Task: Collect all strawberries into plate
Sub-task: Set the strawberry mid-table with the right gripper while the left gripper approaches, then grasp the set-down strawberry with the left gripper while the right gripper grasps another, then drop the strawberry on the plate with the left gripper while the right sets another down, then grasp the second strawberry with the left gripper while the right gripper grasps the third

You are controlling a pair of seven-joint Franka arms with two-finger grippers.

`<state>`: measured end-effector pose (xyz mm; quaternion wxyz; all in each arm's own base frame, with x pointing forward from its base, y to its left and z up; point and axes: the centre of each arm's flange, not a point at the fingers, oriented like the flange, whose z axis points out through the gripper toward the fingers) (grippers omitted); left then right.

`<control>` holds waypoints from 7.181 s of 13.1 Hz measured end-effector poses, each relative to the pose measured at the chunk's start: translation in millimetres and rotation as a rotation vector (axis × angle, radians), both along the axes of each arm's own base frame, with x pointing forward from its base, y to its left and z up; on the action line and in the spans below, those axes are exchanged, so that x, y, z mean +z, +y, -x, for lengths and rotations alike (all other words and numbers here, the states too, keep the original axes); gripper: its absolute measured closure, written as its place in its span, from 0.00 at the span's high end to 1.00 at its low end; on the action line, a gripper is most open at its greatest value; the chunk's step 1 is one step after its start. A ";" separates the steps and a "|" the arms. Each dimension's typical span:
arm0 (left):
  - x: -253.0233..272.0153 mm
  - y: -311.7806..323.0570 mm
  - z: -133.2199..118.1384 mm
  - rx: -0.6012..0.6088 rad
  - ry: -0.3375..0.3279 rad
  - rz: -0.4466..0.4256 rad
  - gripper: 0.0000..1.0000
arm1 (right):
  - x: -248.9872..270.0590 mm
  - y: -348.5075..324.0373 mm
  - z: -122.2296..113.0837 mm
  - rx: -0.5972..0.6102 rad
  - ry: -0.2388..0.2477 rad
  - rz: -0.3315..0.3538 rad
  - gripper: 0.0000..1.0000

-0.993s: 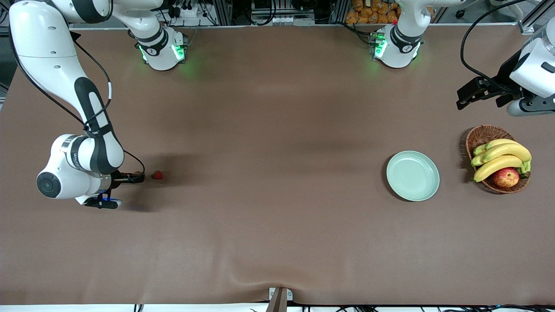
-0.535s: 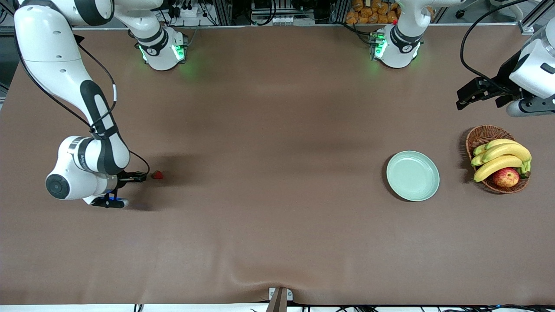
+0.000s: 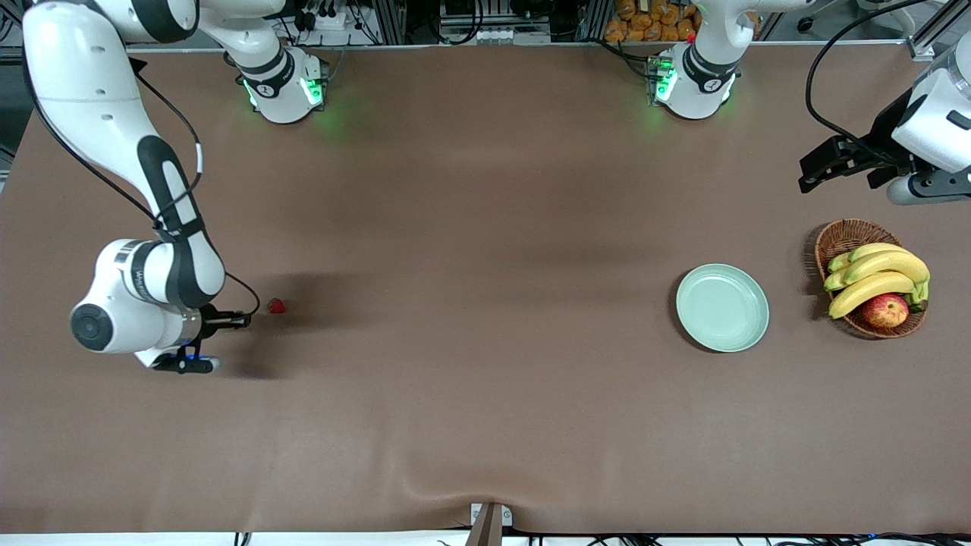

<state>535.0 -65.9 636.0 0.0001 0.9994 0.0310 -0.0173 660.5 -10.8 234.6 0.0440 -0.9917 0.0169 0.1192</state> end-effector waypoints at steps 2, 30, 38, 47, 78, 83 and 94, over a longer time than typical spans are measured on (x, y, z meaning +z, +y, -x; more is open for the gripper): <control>-0.3 0.2 0.0 0.000 0.000 0.000 1.00 | 55.3 49.8 -13.7 0.034 -0.065 -0.059 0.31; -191.2 -252.7 -11.9 -0.067 0.151 0.018 1.00 | -5.4 238.0 19.2 -0.066 0.036 -0.193 1.00; -358.4 -417.0 -2.0 0.140 0.012 0.105 1.00 | -17.5 76.2 -4.6 0.023 0.019 -0.034 1.00; -442.9 -451.0 24.8 0.546 0.020 0.097 0.98 | -71.9 64.1 29.6 0.112 0.132 0.040 0.95; -357.6 -33.3 -61.0 0.228 0.099 -0.191 0.35 | -35.7 482.8 151.1 0.113 0.066 -0.347 0.32; -402.0 16.2 -55.4 0.184 0.056 -0.139 0.35 | -51.3 480.5 149.9 0.102 0.058 -0.335 0.71; -369.0 -173.6 -32.7 0.255 0.042 0.019 1.00 | 9.5 231.2 22.4 -0.047 0.105 -0.210 1.00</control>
